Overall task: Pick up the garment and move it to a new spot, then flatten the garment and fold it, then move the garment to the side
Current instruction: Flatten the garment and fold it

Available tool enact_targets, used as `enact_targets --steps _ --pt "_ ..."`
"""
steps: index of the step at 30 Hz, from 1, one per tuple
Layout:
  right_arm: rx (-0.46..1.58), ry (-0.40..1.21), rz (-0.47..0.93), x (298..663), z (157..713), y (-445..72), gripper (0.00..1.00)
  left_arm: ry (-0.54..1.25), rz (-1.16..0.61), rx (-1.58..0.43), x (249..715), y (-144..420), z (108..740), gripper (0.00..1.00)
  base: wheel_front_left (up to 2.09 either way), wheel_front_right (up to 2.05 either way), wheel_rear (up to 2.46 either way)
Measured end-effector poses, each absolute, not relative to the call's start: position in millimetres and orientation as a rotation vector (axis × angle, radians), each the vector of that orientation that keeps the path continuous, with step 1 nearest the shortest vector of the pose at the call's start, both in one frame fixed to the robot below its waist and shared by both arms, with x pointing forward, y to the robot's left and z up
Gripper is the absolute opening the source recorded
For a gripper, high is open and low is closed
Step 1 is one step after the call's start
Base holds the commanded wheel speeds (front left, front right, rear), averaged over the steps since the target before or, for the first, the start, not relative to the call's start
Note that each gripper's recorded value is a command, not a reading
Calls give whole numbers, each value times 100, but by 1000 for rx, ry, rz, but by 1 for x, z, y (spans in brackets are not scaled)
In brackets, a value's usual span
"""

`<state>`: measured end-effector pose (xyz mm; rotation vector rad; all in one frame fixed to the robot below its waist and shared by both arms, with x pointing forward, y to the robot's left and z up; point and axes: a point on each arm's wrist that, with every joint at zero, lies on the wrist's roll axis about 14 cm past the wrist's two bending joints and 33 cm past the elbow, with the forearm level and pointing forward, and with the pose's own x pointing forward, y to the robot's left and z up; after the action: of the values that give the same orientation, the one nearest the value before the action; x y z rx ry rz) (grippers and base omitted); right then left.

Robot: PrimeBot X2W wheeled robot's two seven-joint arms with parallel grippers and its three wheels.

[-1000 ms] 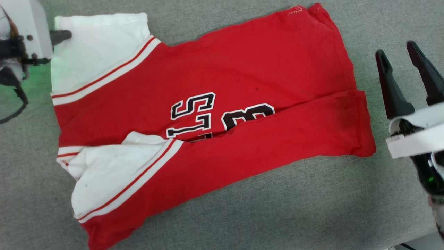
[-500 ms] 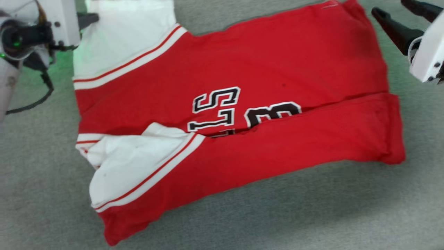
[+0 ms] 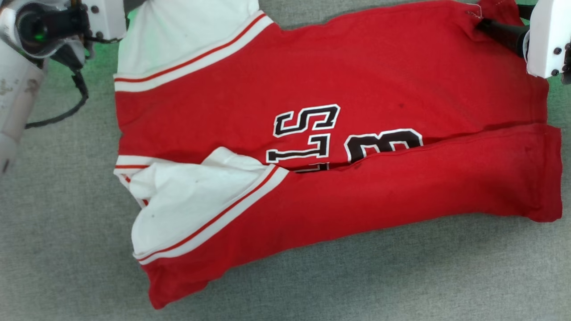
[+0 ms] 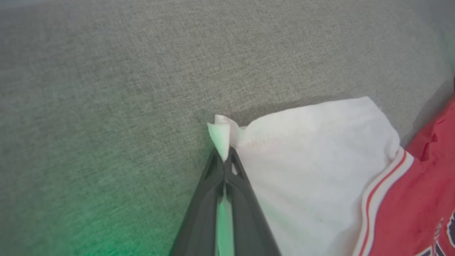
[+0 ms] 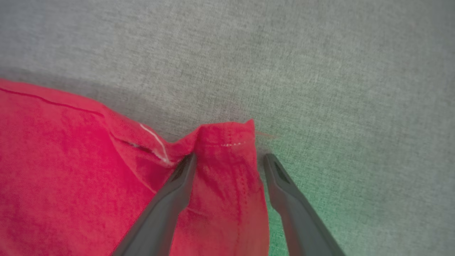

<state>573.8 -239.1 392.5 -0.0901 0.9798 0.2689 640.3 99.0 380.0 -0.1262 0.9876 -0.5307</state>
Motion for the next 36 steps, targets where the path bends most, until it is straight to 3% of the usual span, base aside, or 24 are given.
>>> enact_targets --steps 2,9,16,25,36 --pt "-92 971 277 575 394 -237 0 969 -533 -132 641 98 383 0 0 0 0" --pt "-59 780 288 585 426 -235 0 864 -582 -181 627 82 408 0 0 0 0" --pt "-32 674 337 555 455 -232 0 659 -700 -259 591 70 477 0 0 0 0" --pt "-35 661 398 499 470 -235 0 568 -763 -275 507 94 508 0 0 0 0" --pt "47 690 395 459 447 -244 0 577 -720 -386 426 118 486 0 0 0 0"
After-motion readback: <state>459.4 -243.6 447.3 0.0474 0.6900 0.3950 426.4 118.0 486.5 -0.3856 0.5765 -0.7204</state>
